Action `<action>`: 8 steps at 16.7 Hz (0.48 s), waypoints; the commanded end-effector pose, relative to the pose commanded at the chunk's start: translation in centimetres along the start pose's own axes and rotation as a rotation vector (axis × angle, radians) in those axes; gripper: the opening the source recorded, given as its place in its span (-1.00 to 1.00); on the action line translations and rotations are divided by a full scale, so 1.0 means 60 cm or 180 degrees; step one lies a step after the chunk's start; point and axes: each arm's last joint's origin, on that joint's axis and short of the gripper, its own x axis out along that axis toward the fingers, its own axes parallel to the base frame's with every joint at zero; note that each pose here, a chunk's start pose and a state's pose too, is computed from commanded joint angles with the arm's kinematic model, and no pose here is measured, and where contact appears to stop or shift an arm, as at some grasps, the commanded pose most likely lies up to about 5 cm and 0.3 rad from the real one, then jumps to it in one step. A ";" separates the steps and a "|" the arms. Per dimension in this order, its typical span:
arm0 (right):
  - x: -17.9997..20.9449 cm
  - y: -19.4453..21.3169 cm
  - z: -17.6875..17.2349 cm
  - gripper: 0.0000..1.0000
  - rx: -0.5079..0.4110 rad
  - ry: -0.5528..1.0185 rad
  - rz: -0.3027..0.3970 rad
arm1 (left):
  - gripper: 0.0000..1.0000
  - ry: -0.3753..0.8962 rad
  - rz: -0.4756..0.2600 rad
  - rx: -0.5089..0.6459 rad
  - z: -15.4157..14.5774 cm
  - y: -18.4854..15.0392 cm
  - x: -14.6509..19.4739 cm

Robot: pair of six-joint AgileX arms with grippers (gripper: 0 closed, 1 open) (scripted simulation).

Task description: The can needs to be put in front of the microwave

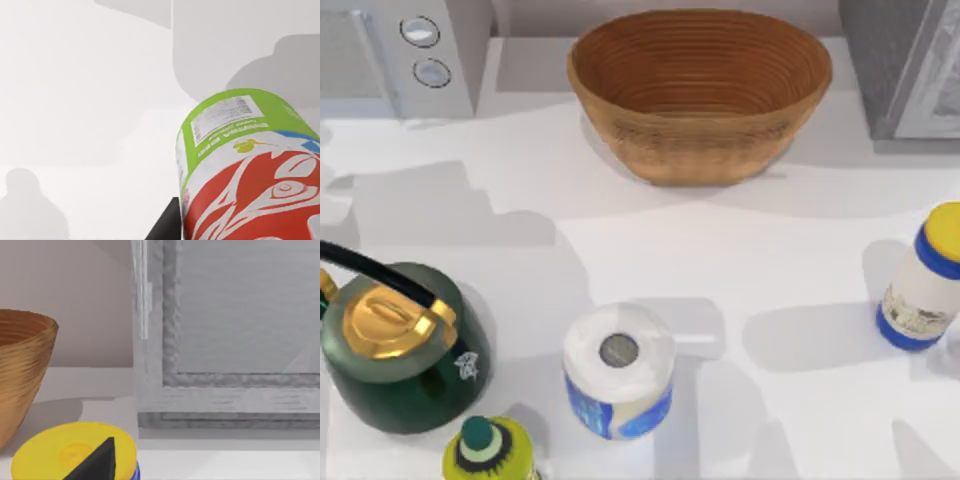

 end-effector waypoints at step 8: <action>0.000 0.000 0.000 1.00 0.0000 0.0000 0.0000 | 1.00 0.0000 0.0000 0.0000 0.000 0.000 0.000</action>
